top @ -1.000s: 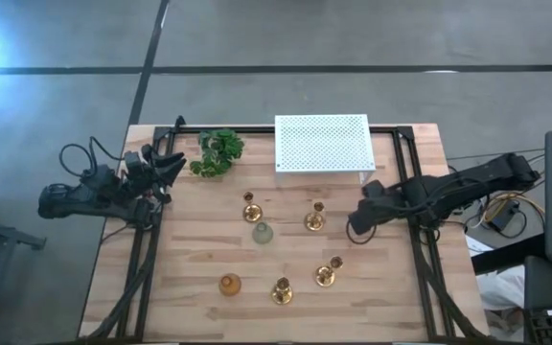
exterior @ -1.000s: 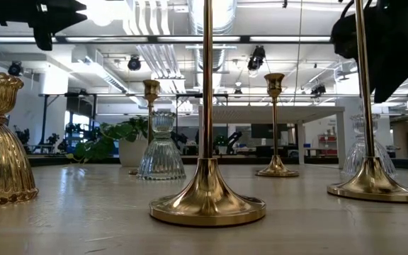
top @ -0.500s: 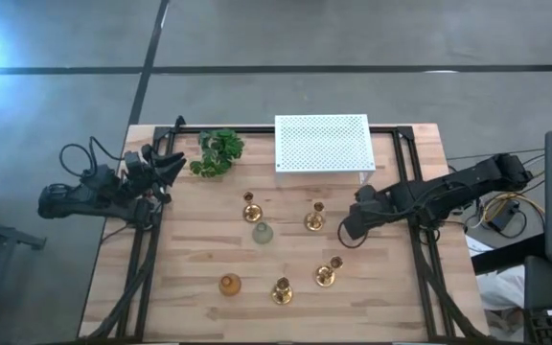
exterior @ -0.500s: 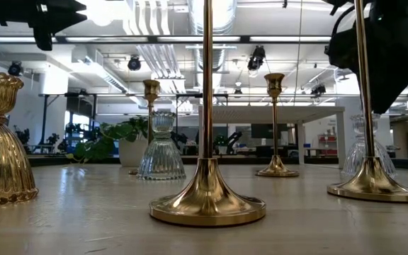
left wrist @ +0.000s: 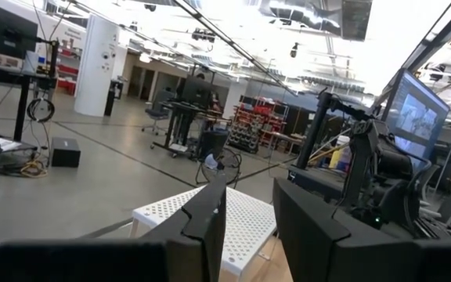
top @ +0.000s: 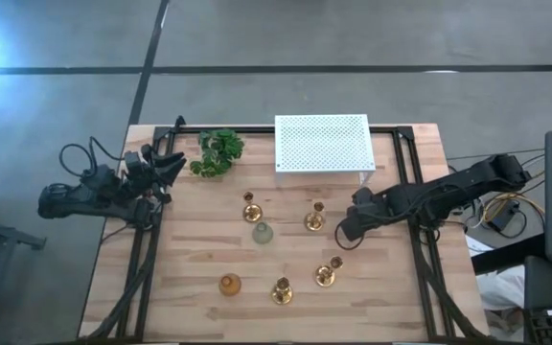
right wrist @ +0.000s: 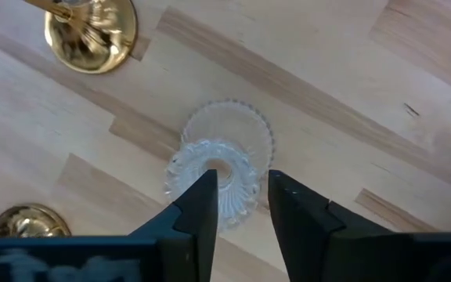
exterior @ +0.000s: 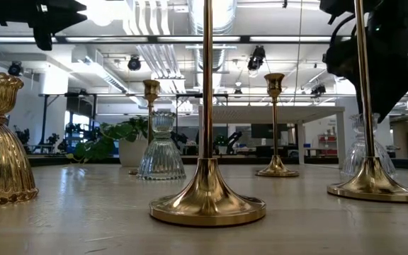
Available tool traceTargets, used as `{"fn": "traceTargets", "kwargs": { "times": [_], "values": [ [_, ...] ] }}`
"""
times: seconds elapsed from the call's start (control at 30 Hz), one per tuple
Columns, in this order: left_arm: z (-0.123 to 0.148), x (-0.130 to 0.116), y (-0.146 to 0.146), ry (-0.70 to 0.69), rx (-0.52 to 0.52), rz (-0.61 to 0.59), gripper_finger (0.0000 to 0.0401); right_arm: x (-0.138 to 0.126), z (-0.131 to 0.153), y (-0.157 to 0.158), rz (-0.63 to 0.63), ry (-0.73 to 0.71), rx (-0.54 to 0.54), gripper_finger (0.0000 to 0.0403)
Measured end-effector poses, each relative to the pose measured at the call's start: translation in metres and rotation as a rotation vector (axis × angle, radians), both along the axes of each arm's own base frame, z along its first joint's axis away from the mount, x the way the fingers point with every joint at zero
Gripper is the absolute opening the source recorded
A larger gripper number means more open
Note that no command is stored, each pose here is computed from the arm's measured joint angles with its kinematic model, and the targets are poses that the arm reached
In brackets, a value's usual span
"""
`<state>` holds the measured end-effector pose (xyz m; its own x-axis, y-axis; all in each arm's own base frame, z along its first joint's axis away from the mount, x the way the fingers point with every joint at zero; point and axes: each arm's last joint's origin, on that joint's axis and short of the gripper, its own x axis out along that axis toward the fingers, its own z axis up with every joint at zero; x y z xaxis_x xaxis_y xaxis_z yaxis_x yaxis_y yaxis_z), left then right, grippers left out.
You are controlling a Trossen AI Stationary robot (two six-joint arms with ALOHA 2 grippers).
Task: Pick & Place candle stick holders
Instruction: Put the transparent glass candle holder on the shelf
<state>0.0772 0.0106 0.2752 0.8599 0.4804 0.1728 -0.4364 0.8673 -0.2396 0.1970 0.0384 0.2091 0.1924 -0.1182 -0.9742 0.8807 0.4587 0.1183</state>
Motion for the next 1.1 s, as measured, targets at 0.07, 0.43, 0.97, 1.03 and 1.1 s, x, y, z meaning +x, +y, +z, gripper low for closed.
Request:
{"fn": "traceTargets", "kwargs": {
  "times": [0.07,0.43,0.97,1.03,1.1],
  "values": [
    [0.000,0.000,0.000,0.001,0.001,0.000,0.0112,0.001,-0.005,0.000,-0.001,-0.009,0.003,0.0095],
    [0.000,0.000,0.000,0.000,0.001,0.000,0.0112,0.001,-0.007,0.001,0.002,-0.041,0.016,0.0026],
    [0.000,0.000,0.000,-0.002,-0.003,-0.001,0.0112,-0.009,0.076,-0.008,0.022,-0.129,0.032,0.0023],
    [0.000,0.000,0.000,-0.002,-0.004,-0.001,0.0112,-0.007,0.092,-0.012,0.033,-0.168,0.004,0.0023],
    [0.000,0.000,0.000,-0.003,-0.005,-0.001,0.0112,-0.005,0.107,-0.019,0.046,-0.198,-0.036,0.0023]
  ]
}}
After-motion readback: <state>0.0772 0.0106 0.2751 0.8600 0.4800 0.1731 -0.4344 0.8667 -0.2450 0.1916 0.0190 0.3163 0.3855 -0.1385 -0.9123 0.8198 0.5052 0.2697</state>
